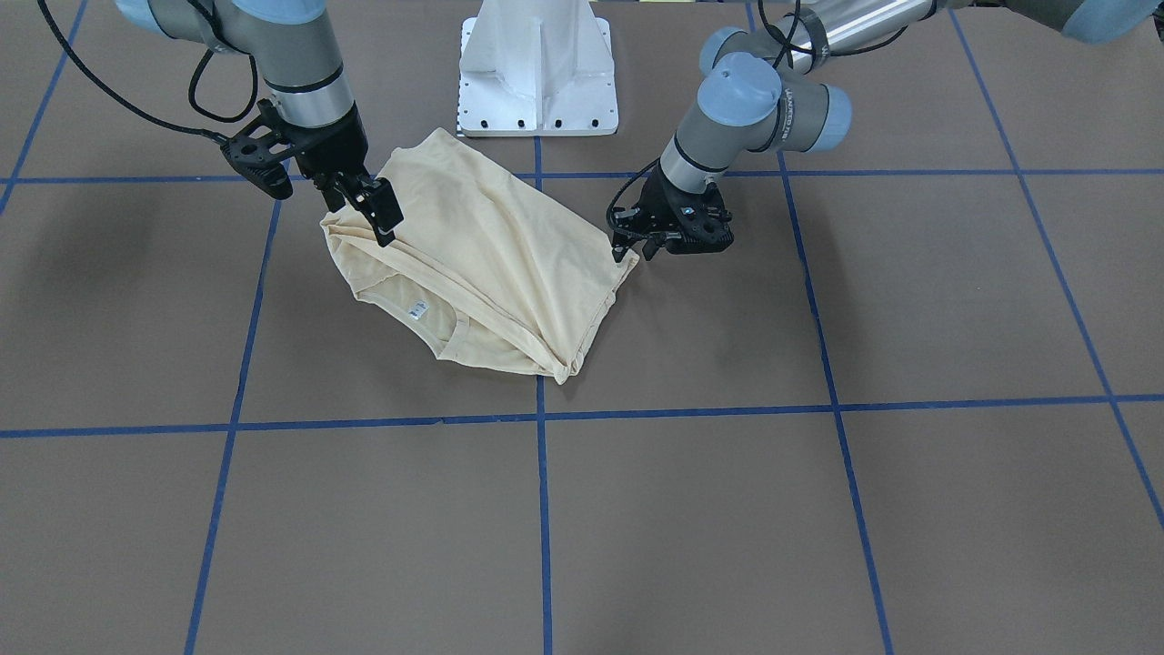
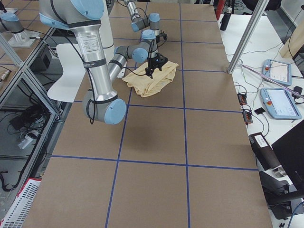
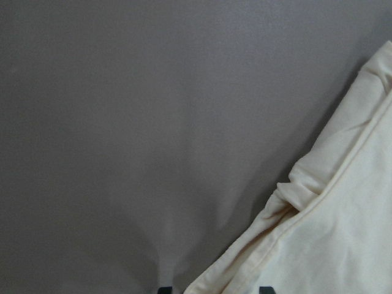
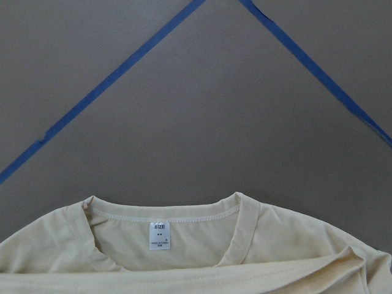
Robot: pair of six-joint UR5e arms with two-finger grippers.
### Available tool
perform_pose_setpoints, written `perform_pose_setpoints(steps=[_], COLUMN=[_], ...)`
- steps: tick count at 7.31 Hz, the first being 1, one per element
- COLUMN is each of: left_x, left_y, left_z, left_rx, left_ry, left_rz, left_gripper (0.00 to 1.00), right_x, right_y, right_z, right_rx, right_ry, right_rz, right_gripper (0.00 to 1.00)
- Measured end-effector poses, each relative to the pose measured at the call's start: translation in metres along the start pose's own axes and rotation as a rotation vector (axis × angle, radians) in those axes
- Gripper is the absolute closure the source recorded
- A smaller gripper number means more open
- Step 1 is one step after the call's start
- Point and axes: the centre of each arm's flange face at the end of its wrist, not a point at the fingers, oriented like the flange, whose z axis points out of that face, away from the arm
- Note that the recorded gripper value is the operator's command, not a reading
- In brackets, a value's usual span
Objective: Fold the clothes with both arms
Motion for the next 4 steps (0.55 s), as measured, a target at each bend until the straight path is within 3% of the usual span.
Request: perform_pose_setpoints(steps=[1,2,3,4], left_x=[-0.0016,-0.0041,-0.0064,-0.0074], left_y=[0.0001,-0.0003,-0.0013,-0.0025], left_z=[0.0013,0.0037,0.0066,0.0074], left_rx=[-0.001,-0.002,-0.002,-0.001], left_ry=[-0.004,-0.012,-0.024,-0.035], left_rz=[-0.001,-0.004,-0.007,-0.011], left_gripper=[0.68,0.88,1.0,1.0], right_x=[0.0001,0.0003,0.0002,0.0002], right_y=[-0.0002,-0.0007,-0.0006,-0.0005], right_z=[0.0016,0.0039,0.0052,0.0061], right_rx=[0.001,0.002,0.002,0.002], right_ry=[0.003,0.007,0.01,0.011], right_rz=[0.0,0.001,0.001,0.001], right_gripper=[0.0,0.0,0.0,0.0])
